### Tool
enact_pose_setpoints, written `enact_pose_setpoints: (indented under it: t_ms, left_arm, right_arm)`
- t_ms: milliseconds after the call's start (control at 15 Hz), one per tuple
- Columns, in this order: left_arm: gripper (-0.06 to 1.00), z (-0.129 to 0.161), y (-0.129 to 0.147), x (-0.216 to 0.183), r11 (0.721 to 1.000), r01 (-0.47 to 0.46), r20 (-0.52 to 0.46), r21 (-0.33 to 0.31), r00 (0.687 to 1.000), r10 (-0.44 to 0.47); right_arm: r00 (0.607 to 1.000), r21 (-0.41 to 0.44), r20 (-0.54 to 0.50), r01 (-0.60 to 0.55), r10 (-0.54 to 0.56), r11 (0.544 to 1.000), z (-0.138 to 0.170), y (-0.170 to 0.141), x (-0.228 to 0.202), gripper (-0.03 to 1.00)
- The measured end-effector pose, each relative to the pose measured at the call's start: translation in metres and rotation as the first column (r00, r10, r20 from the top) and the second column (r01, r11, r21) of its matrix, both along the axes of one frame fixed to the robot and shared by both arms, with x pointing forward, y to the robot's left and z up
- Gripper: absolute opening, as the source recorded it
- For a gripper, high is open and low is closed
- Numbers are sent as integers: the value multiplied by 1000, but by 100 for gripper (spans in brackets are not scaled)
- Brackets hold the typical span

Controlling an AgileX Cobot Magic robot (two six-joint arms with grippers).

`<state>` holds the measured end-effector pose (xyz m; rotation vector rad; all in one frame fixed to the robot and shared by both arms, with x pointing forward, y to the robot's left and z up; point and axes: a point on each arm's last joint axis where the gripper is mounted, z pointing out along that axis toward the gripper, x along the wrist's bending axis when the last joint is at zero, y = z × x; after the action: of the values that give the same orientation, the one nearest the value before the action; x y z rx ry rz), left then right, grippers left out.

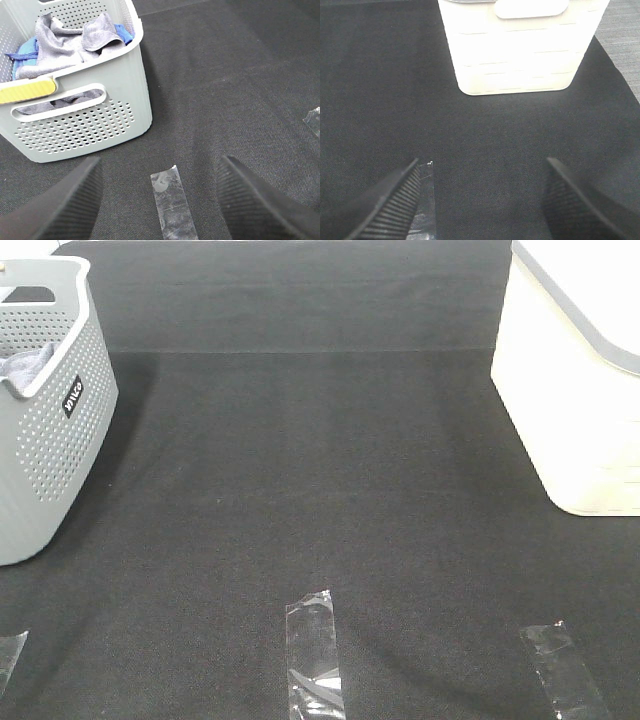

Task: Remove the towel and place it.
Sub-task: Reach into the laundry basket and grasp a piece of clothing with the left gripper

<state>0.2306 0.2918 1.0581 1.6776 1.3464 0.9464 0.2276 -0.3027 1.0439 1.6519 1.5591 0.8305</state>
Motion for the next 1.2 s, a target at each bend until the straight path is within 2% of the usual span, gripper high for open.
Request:
enact_pose_setpoints:
  t_ms: [1200]
  left_arm:
    - [63,0,0,0,1000,0,0,0,1000,0]
  right_arm:
    - [1000,0,0,0,0,1000,0,0,0,65]
